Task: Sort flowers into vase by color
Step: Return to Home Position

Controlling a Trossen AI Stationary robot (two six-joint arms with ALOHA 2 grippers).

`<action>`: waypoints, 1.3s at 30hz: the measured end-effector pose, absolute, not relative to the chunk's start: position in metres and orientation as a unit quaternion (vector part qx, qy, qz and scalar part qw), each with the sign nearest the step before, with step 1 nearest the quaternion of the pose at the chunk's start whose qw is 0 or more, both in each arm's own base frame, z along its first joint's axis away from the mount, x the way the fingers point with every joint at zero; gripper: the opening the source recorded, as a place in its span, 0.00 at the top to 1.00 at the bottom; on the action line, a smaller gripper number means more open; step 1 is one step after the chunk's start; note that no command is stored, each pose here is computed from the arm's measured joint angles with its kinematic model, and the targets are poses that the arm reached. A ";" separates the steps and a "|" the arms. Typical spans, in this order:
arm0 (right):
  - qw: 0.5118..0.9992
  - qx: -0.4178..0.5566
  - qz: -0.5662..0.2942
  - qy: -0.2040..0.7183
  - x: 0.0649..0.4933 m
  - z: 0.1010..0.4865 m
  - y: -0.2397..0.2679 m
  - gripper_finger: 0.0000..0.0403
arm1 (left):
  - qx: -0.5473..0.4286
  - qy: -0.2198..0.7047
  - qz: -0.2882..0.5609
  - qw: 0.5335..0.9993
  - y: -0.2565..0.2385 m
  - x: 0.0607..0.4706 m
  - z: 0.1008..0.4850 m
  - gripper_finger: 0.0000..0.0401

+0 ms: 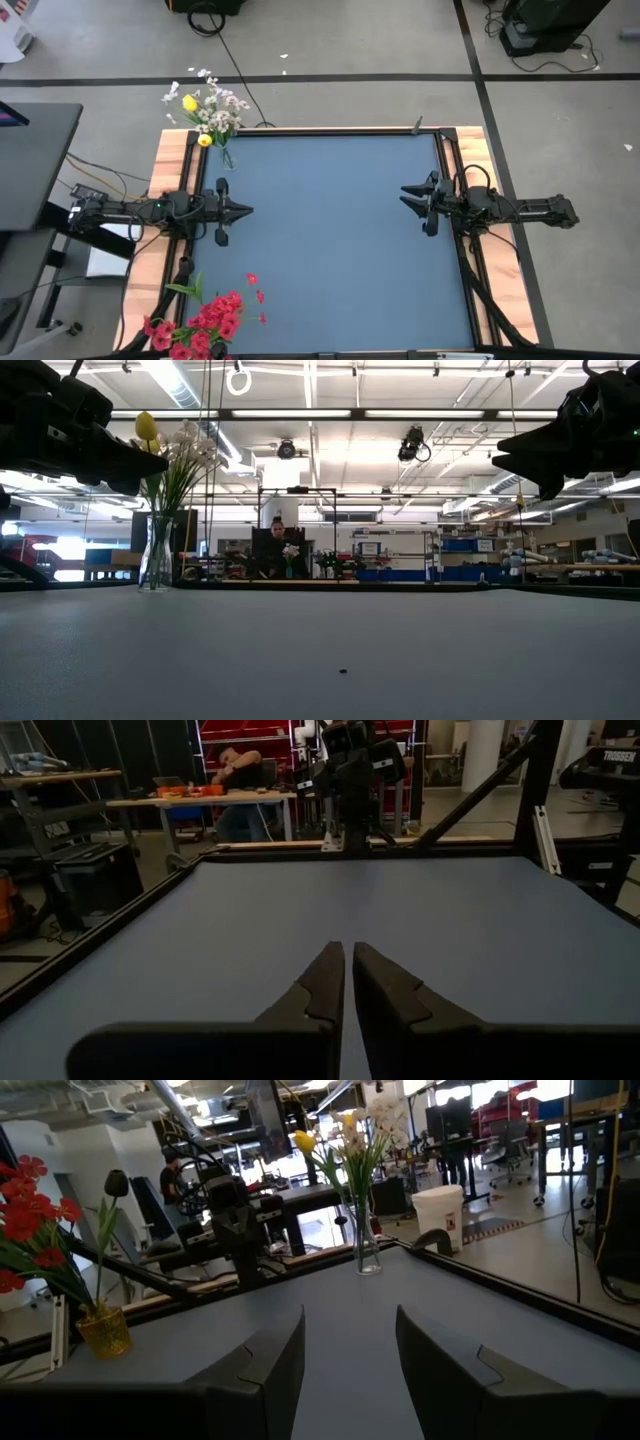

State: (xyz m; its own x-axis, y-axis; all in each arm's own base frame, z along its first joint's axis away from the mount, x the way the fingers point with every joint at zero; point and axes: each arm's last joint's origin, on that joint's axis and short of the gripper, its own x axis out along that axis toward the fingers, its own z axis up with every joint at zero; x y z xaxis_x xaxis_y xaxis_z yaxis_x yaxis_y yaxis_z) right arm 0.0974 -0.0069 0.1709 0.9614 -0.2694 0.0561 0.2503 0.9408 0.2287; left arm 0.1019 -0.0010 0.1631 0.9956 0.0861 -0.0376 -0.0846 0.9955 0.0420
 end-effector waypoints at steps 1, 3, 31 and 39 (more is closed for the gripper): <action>0.984 0.110 -0.132 -0.043 0.097 0.171 -0.007 0.58 | 0.020 0.020 0.043 0.999 -0.001 0.102 0.163 0.92; 0.984 0.110 -0.132 -0.043 0.097 0.171 -0.007 0.58 | 0.020 0.020 0.043 0.999 -0.001 0.102 0.163 0.92; 0.984 0.111 -0.131 -0.045 0.097 0.171 -0.007 0.58 | 0.012 -0.058 0.033 0.998 -0.003 0.097 0.177 0.91; 0.984 0.111 -0.132 -0.045 0.097 0.171 -0.007 0.58 | 0.012 -0.056 0.033 0.998 -0.003 0.097 0.176 0.91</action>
